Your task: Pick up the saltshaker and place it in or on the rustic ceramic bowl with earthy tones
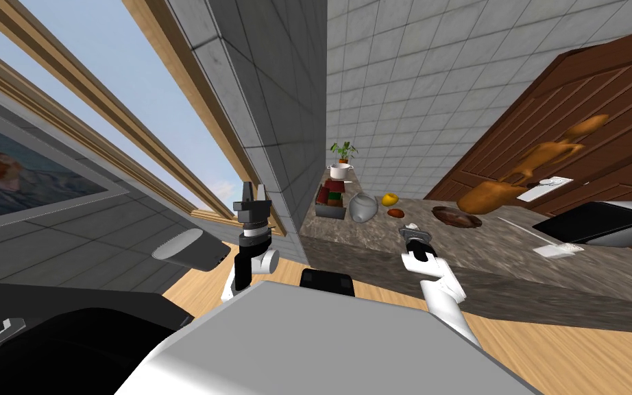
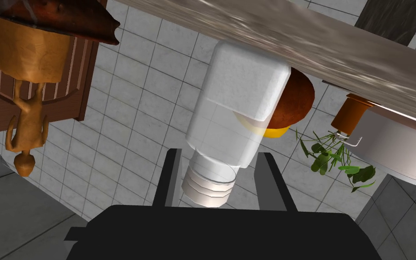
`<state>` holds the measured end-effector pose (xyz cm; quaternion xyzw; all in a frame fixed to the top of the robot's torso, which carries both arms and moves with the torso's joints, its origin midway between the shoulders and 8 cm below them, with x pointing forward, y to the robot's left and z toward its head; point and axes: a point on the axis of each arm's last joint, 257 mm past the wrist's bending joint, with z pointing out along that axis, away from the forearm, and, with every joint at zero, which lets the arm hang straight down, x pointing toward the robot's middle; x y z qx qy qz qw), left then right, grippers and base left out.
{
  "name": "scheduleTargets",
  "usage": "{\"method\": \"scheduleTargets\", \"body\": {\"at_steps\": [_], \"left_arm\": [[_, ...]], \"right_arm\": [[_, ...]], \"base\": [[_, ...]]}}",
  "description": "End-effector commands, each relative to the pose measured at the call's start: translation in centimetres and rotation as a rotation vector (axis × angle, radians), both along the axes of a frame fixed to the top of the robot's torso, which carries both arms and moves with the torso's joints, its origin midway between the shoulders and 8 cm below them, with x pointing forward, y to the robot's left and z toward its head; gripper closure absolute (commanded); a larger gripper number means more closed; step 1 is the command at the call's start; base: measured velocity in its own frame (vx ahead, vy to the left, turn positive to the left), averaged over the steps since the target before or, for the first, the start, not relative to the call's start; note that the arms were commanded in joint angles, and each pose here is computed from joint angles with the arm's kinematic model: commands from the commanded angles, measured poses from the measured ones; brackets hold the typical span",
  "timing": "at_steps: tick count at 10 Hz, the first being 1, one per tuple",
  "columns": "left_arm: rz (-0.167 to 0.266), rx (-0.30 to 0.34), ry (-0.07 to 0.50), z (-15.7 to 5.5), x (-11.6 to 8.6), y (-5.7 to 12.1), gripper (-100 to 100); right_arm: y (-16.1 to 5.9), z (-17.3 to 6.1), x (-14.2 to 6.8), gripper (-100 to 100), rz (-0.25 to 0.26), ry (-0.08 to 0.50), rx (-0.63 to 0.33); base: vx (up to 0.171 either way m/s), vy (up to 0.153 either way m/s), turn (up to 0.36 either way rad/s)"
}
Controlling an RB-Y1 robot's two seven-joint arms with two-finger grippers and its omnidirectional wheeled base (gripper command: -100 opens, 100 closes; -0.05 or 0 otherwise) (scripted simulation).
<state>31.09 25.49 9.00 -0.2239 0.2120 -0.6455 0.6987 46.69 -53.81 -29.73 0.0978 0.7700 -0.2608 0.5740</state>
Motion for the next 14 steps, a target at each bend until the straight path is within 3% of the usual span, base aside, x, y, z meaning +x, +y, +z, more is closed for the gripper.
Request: {"method": "scheduleTargets", "body": {"at_steps": [1, 2, 3, 4, 5, 6, 9, 14], "left_arm": [[0.000, 0.000, 0.000, 0.0, 0.0, 0.0, 0], [0.000, 0.000, 0.000, 0.0, 0.0, 0.0, 0], [0.000, 0.000, 0.000, 0.0, 0.0, 0.0, 0], [0.000, 0.000, 0.000, 0.0, 0.0, 0.0, 0], [0.000, 0.000, 0.000, 0.0, 0.0, 0.0, 0], [0.000, 0.000, 0.000, 0.0, 0.0, 0.0, 0], [0.000, 0.000, 0.000, 0.0, 0.0, 0.0, 0], [0.000, 0.000, 0.000, 0.0, 0.0, 0.0, 0]], "right_arm": [[0.0, 0.0, 0.0, 100, 0.000, 0.000, 0.000], [0.0, 0.0, 0.0, 0, 0.000, 0.000, 0.000], [0.6, -0.1, -0.2, 100, 0.021, 0.005, -0.002], [0.3, 0.1, -0.1, 100, 0.012, 0.001, -0.002], [0.4, 0.0, -0.1, 0, 0.013, 0.002, -0.002], [0.6, 0.7, 0.8, 100, 0.028, -0.015, -0.001], [1.3, 2.0, 2.4, 100, 0.058, -0.051, 0.000], [2.8, 6.7, 6.8, 100, 0.143, -0.168, 0.001]], "base": [[0.000, 0.000, 0.000], [0.000, 0.000, 0.000], [0.022, 0.034, -0.117], [0.007, 0.021, -0.052], [0.000, 0.000, 0.000], [-0.120, -0.035, 0.013], [-0.197, -0.052, 0.024], [-0.249, -0.113, 0.014]]}}
